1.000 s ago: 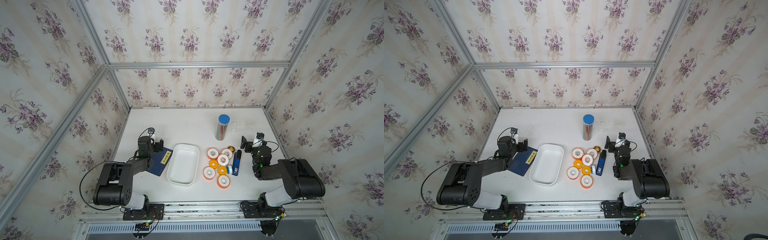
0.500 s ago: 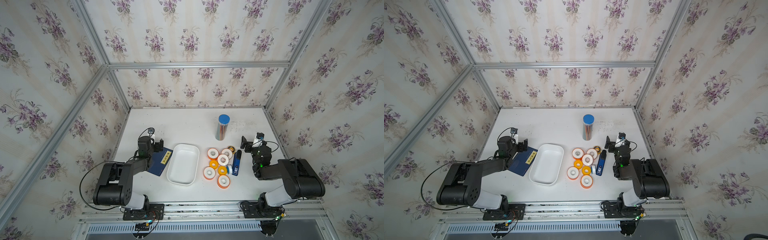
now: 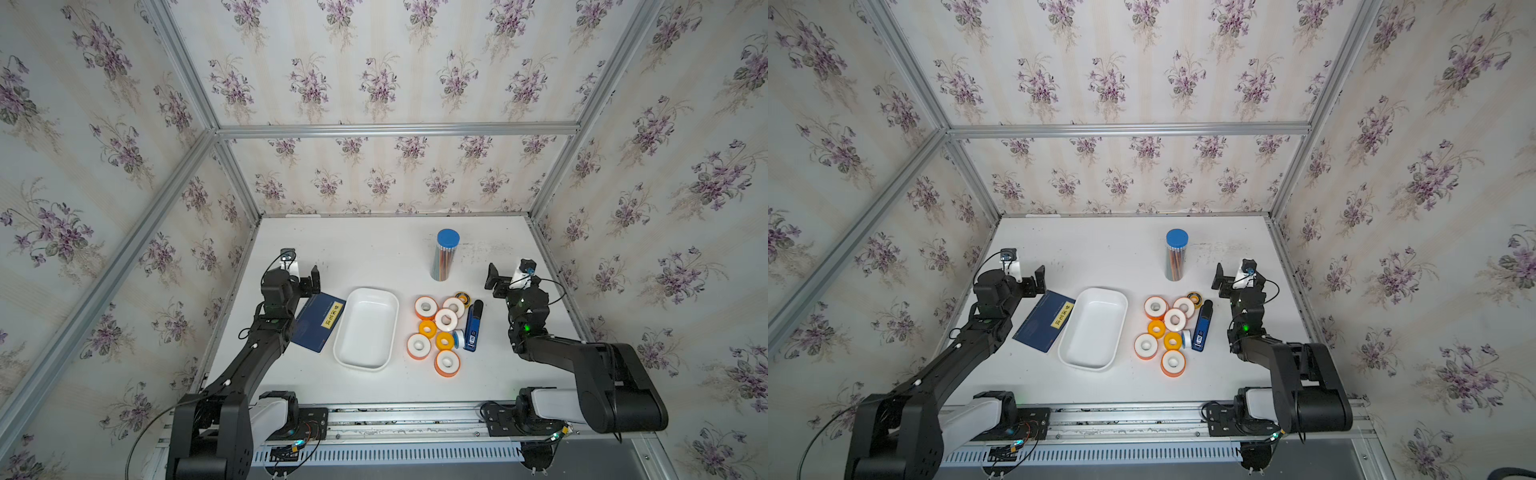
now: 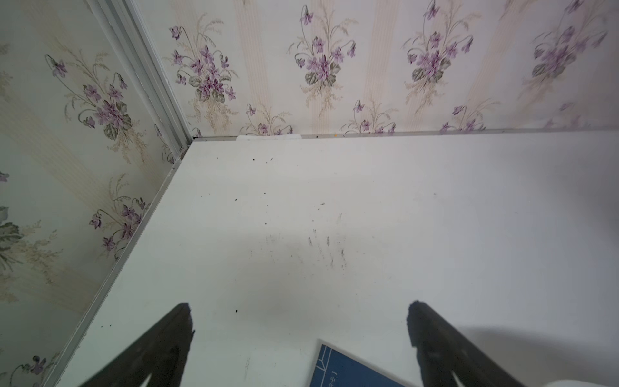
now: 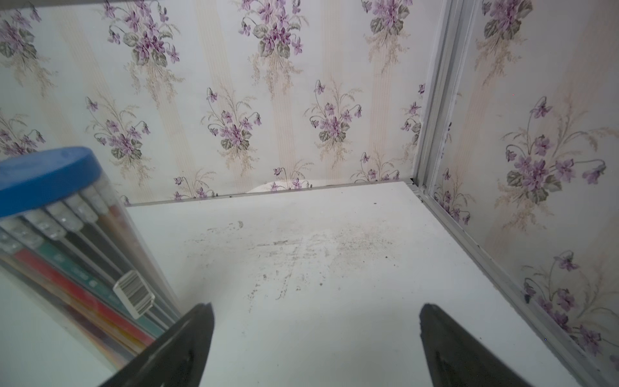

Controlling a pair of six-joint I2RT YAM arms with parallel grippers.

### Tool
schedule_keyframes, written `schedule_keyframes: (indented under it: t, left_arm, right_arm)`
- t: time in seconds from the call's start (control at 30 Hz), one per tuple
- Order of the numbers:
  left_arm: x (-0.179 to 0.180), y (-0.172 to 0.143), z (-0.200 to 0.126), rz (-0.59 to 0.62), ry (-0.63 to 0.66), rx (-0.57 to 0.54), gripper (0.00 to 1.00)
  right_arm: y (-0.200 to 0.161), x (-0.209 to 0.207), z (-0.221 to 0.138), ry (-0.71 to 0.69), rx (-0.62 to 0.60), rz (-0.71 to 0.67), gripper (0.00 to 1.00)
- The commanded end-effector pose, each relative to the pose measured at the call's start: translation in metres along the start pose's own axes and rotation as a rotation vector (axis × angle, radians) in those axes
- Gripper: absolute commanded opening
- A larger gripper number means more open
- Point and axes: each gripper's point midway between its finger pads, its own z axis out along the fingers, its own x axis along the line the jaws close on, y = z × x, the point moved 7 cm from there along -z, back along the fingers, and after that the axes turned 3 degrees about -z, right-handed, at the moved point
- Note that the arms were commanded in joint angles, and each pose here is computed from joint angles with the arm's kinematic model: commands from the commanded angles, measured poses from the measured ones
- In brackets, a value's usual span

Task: Put the sealing tape into the storage box
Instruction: Adjust the storage box at the center of the board.

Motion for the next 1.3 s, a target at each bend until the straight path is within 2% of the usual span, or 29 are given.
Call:
schedule_keyframes:
  t: [0.0,0.07,0.13,0.2,0.27,0.4,0.5,0.53,0.6,0.73,0.9,1.27]
  left_arm:
    - [-0.005,0.006,-0.022,-0.148,-0.048,0.038,1.0]
    - [-0.005,0.015,-0.038,-0.257,-0.05,0.02,1.0]
    - [-0.009,0.023,-0.054,-0.342,-0.09,0.034,1.0]
    - [-0.021,0.031,-0.069,-0.36,-0.196,0.087,1.0]
    - [-0.027,0.032,-0.079,-0.395,-0.233,0.18,1.0]
    - [-0.038,0.022,-0.093,-0.415,-0.304,0.43,1.0]
    - [-0.048,0.0,-0.095,-0.438,-0.38,0.598,0.99]
    - [-0.053,-0.009,-0.096,-0.436,-0.416,0.643,0.96]
    - [-0.057,-0.024,-0.096,-0.418,-0.393,0.698,0.94]
    - [-0.073,-0.048,-0.091,-0.304,-0.31,0.749,0.93]
    - [-0.081,-0.083,-0.075,-0.253,-0.268,0.871,0.81]
    - [-0.097,-0.098,-0.046,-0.171,-0.226,0.924,0.4]
  right_arm:
    - [0.003,0.001,-0.003,0.001,0.107,0.108,1.0]
    - [0.014,0.006,-0.007,0.035,0.144,0.175,1.0]
    - [0.024,0.003,-0.013,0.007,0.178,0.246,1.0]
    - [0.031,0.002,-0.025,-0.002,0.199,0.271,1.0]
    - [0.033,0.001,-0.037,-0.012,0.227,0.309,1.0]
    - [0.029,0.004,-0.062,0.018,0.308,0.37,0.95]
    - [0.018,0.005,-0.079,0.04,0.344,0.391,0.91]
    - [0.014,0.004,-0.085,0.034,0.346,0.397,0.9]
    - [0.008,0.002,-0.095,0.027,0.331,0.414,0.89]
    - [-0.001,0.001,-0.105,0.038,0.294,0.438,0.87]
    - [-0.01,0.001,-0.102,0.025,0.33,0.446,0.86]
    - [-0.02,0.004,-0.095,0.035,0.387,0.457,0.85]
